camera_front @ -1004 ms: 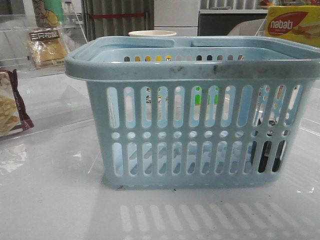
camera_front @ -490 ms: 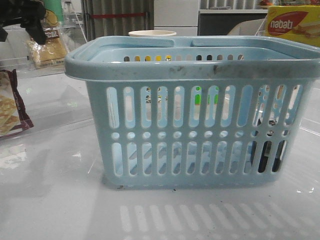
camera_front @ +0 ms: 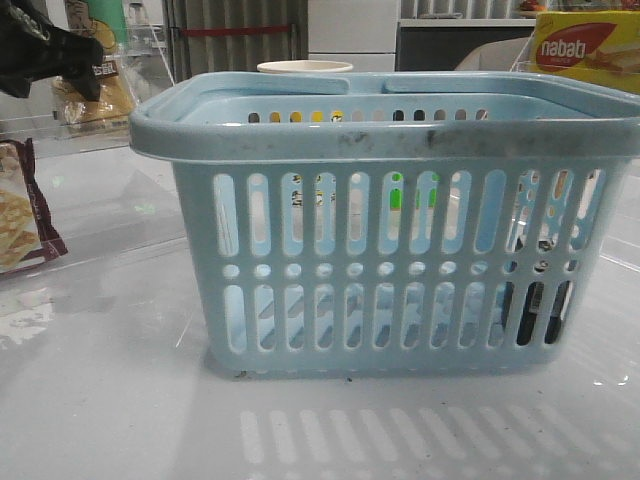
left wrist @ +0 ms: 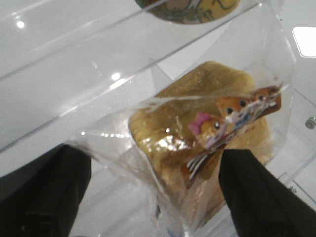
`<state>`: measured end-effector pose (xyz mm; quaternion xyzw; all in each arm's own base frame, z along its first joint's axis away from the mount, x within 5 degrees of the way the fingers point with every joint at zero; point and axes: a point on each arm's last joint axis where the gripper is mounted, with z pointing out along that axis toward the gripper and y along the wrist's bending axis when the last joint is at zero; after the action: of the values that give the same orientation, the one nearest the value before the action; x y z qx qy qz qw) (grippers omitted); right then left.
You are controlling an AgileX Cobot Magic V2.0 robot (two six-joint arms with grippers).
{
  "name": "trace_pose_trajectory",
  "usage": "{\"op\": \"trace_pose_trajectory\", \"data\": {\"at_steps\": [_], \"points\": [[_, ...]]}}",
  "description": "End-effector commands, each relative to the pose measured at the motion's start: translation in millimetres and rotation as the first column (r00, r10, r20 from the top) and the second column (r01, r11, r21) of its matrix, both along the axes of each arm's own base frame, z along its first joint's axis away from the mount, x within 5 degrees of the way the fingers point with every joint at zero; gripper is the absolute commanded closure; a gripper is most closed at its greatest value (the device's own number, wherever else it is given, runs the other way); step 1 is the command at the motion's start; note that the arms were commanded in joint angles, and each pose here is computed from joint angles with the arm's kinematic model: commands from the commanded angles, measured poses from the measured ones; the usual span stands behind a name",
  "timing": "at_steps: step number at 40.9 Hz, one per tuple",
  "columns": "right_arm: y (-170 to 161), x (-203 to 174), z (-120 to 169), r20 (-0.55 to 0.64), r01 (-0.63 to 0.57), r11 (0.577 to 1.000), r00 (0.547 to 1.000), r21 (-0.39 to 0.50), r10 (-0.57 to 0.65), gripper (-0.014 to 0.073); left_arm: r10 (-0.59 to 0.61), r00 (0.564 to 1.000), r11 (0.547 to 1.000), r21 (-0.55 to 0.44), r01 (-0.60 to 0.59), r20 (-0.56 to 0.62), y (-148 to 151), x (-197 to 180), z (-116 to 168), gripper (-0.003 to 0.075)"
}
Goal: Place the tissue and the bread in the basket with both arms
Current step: 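Reach the left gripper to the bagged bread roll and grasp it, then lift the bagged bread with the left gripper and carry it over the basket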
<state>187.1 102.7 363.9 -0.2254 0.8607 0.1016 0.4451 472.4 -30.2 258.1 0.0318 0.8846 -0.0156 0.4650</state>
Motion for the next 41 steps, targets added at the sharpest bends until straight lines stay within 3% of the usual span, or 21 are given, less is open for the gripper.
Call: {"op": "trace_pose_trajectory", "data": {"at_steps": [1, 6, 16, 26, 34, 41], "points": [[-1.1, -0.8, 19.2, 0.116, -0.008, 0.999, 0.993, 0.038, 0.004, 0.0024, 0.006, 0.982, 1.0, -0.029, 0.0, 0.188, -3.1, 1.9, 40.7, 0.0139], [-1.1, -0.8, 19.2, 0.116, -0.008, 0.999, 0.993, 0.038, 0.004, 0.0024, 0.006, 0.985, 1.0, -0.028, -0.001, 0.174, -3.2, 4.3, 33.9, 0.0158], [-1.1, -0.8, 19.2, 0.116, -0.008, 0.999, 0.993, 0.038, 0.004, 0.0024, 0.005, 0.985, 1.0, -0.028, -0.001, 0.17, -3.2, 4.2, 33.6, 0.0385], [-1.1, -0.8, 19.2, 0.116, -0.008, 0.999, 0.993, 0.038, 0.004, 0.0024, 0.001, 0.991, 1.0, -0.026, 0.002, 0.136, -4.0, -1.5, 38.6, 0.0538], [-1.1, -0.8, 19.2, 0.116, -0.008, 0.999, 0.993, 0.038, 0.004, 0.0024, -0.023, 0.993, 0.999, -0.029, 0.027, 0.117, -13.3, -21.8, 68.5, 0.0628], [-1.1, -0.8, 19.2, 0.116, -0.008, 0.999, 0.993, 0.038, 0.004, 0.0024, -0.073, 0.984, 0.997, -0.028, 0.079, 0.162, -30.5, -51.0, 111.0, 0.0629]]}}
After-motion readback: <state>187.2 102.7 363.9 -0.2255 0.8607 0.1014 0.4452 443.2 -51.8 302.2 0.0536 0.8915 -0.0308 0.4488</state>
